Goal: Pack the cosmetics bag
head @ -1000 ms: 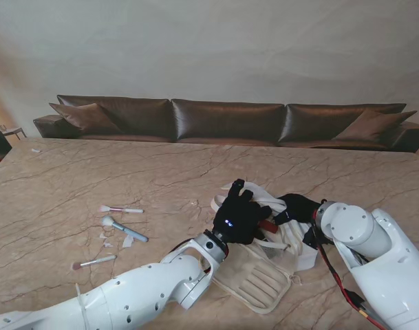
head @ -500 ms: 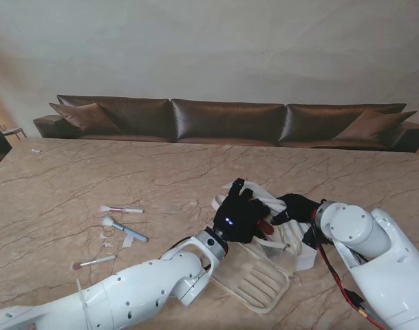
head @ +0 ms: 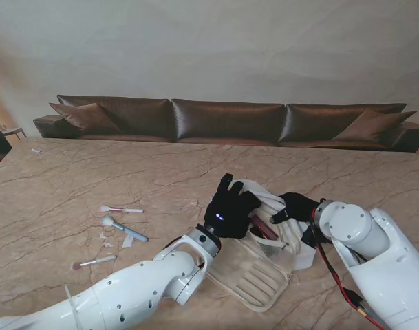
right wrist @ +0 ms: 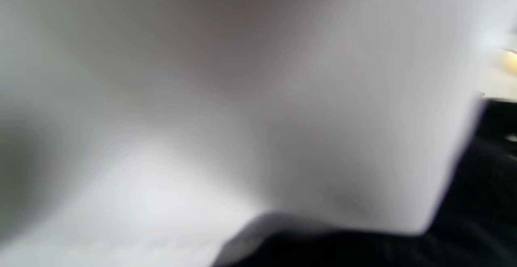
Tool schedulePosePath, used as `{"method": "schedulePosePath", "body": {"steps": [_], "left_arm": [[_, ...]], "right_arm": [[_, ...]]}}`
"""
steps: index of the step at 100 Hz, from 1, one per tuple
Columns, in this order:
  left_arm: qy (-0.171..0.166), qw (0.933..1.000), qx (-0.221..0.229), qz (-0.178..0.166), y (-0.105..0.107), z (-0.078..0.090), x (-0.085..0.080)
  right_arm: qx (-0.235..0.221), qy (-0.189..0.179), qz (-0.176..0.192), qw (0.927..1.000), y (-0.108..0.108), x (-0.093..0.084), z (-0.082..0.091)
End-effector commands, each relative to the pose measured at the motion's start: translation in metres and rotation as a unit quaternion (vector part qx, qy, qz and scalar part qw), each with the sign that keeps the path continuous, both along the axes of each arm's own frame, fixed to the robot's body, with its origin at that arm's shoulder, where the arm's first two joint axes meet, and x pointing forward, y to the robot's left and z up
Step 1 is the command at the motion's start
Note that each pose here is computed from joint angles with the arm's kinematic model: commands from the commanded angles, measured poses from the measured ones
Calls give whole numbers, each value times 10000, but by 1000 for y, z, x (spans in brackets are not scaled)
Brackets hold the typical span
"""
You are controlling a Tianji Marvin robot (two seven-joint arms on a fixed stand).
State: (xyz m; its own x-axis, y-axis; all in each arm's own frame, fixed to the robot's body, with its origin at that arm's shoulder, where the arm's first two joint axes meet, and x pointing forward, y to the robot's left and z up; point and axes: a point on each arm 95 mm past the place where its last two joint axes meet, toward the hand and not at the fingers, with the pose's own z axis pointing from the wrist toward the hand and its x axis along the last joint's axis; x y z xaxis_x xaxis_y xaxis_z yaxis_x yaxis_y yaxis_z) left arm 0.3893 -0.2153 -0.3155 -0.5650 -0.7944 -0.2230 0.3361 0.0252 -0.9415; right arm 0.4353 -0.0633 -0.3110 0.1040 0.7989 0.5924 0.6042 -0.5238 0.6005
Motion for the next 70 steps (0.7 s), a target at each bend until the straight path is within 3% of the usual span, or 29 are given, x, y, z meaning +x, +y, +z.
{"method": "schedulePosePath", "body": {"steps": [1,21,35,40,52,70], "left_arm": [[-4,9999,-153,60,5,2,-9],[424,9958,-648,484,29,4,-27],[1086,9847,-1165,712,47,-6,-43],[1487,9767,-1359,737,53,-10,-51],[2437,9483,-1881,767,62,-22,-71],[3136,9187,-2302,677,59,-39,-87]], "right_arm": [[98,-51,24,9999,8,-2,3],[148,-91,-133,9998,9,-3,2],[208,-160,-253,9993,12,-4,3],[213,-183,-277,9992,13,-3,4],[242,-219,-287,9991,16,-2,6],[279,-238,-222,9991,23,3,8]]}}
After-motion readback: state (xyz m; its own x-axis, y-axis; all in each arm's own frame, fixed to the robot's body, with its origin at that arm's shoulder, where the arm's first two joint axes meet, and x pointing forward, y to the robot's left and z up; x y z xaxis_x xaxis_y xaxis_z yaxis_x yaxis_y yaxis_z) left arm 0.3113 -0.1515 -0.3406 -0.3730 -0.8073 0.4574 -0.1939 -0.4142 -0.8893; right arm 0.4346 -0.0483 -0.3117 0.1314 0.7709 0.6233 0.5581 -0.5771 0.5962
